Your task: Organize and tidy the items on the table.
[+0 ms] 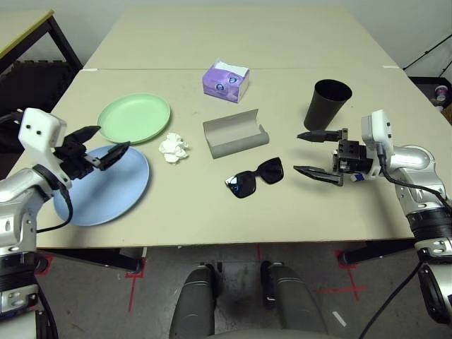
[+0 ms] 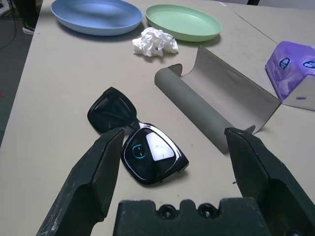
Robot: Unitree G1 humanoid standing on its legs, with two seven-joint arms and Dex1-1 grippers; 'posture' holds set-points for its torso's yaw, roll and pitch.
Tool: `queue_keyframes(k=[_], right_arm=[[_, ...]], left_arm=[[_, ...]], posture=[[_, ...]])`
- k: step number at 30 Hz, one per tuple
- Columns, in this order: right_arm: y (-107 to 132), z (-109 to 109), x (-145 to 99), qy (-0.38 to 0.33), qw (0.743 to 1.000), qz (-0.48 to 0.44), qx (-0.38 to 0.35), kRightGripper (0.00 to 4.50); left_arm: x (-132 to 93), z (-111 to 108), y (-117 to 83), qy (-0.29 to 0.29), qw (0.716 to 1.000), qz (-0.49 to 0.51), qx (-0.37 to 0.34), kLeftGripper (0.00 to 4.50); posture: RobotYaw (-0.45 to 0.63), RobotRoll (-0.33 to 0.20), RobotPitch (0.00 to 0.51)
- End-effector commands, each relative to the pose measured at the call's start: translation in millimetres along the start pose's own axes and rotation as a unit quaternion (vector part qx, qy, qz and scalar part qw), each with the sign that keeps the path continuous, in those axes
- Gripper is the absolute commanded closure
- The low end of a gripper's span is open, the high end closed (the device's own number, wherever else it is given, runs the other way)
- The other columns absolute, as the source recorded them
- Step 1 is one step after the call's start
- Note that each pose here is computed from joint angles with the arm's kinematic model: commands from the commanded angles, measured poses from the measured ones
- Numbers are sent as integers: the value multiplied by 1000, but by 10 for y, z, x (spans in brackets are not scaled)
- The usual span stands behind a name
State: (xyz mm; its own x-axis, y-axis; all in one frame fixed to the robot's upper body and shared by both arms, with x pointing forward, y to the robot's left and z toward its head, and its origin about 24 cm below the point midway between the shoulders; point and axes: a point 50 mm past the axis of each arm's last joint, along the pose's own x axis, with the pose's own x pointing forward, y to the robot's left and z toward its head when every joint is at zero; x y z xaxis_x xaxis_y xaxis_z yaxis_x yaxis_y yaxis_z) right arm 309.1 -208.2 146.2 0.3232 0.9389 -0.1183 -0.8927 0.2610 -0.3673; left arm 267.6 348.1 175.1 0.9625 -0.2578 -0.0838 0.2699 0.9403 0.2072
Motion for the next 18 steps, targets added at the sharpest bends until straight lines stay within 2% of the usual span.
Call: queue_keyframes(k=[1, 5, 10, 18], right_arm=[[25, 9, 9, -1, 1000, 3, -1, 24], [22, 17, 7, 0, 1000, 5, -2, 24], [18, 23, 17, 2, 1000, 13, -2, 24], [-7, 36, 26, 4, 1000, 19, -7, 24]], left_arm=[[-70, -84, 86, 17, 999, 46, -13, 0], [-222, -238, 148, 61, 995, 74, -10, 0], [-385, -325, 267, 99, 990, 105, 1, 0], [-479, -371, 332, 111, 986, 124, -4, 0]], posture=[[-4, 0, 145], [3, 0, 149], [3, 0, 152], [7, 0, 153]])
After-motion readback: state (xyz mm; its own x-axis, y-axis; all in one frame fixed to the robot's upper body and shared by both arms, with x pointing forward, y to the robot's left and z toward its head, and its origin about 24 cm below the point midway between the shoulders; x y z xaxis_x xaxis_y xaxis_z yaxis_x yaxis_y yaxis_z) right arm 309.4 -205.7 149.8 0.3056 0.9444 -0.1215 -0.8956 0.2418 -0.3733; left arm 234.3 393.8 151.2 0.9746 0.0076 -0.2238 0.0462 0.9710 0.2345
